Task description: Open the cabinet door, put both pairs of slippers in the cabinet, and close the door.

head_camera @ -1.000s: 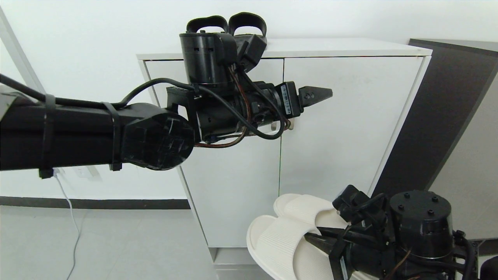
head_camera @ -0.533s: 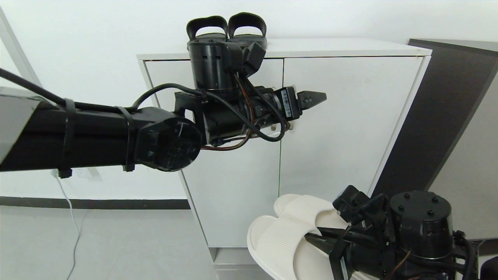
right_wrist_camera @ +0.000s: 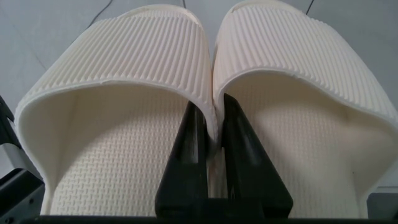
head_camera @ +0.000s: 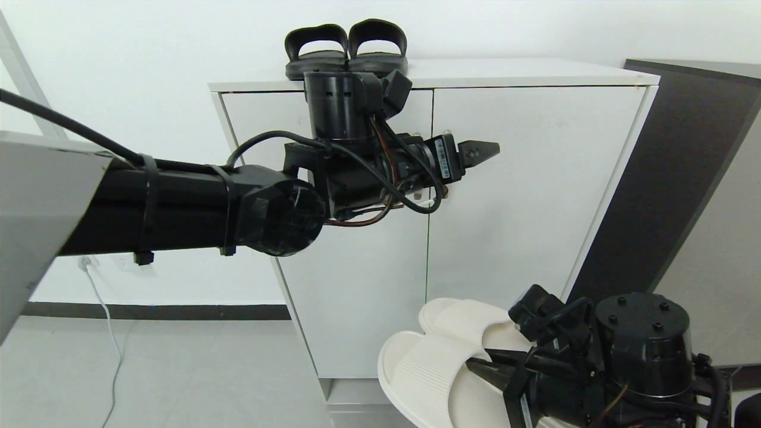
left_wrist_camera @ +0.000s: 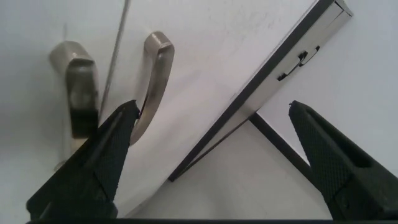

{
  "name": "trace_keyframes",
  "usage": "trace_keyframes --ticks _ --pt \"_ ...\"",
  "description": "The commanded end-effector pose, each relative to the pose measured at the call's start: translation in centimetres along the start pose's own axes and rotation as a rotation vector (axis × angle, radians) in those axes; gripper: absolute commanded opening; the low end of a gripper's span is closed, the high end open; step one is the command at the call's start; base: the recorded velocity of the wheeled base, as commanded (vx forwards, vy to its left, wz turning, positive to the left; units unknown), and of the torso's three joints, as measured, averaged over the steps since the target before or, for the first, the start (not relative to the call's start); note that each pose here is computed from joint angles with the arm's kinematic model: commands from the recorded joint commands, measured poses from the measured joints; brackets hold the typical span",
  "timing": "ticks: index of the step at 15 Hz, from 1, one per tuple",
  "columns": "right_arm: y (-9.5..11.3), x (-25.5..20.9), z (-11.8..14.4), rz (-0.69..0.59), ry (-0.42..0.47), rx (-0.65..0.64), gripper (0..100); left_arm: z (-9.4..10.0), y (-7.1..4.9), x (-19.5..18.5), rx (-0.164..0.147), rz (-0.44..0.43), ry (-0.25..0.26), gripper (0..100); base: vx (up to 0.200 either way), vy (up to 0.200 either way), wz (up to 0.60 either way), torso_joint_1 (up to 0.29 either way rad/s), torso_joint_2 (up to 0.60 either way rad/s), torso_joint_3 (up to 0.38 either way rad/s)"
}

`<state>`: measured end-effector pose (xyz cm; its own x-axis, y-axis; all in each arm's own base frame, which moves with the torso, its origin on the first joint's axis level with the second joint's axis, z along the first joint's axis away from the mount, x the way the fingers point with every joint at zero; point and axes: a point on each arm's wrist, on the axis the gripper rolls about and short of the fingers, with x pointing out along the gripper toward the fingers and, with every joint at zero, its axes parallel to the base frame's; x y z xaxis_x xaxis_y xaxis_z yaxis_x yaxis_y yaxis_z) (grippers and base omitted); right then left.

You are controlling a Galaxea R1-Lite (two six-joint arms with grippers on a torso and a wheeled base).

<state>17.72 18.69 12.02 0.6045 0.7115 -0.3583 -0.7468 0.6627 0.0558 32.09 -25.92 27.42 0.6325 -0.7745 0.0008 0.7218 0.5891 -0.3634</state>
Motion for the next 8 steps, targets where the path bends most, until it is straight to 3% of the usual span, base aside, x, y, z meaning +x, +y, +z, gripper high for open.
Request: trace_keyframes --ticks 1,3,4,8 --pt "0.03 0.02 -0.03 0.002 0.001 -0.001 0 -0.44 0.41 0.91 -0.002 0.003 0.005 100 0.000 0.000 0.00 0.000 0.00 0.000" --pt "0.03 0.02 -0.03 0.002 0.001 -0.001 0 -0.49 0.45 1.03 -0.002 0.003 0.005 100 0.000 0.000 0.00 0.000 0.00 0.000" --pt "0.03 0.02 -0.03 0.002 0.001 -0.001 0 -0.55 0.49 1.07 -0.002 0.003 0.006 0 0.000 0.000 0.00 0.000 0.00 0.000" --pt "0.07 -0.06 -0.07 0.002 0.003 -0.001 0 -0.23 0.20 0.38 -0.003 0.004 0.003 0 0.000 0.000 0.00 0.000 0.00 0.000"
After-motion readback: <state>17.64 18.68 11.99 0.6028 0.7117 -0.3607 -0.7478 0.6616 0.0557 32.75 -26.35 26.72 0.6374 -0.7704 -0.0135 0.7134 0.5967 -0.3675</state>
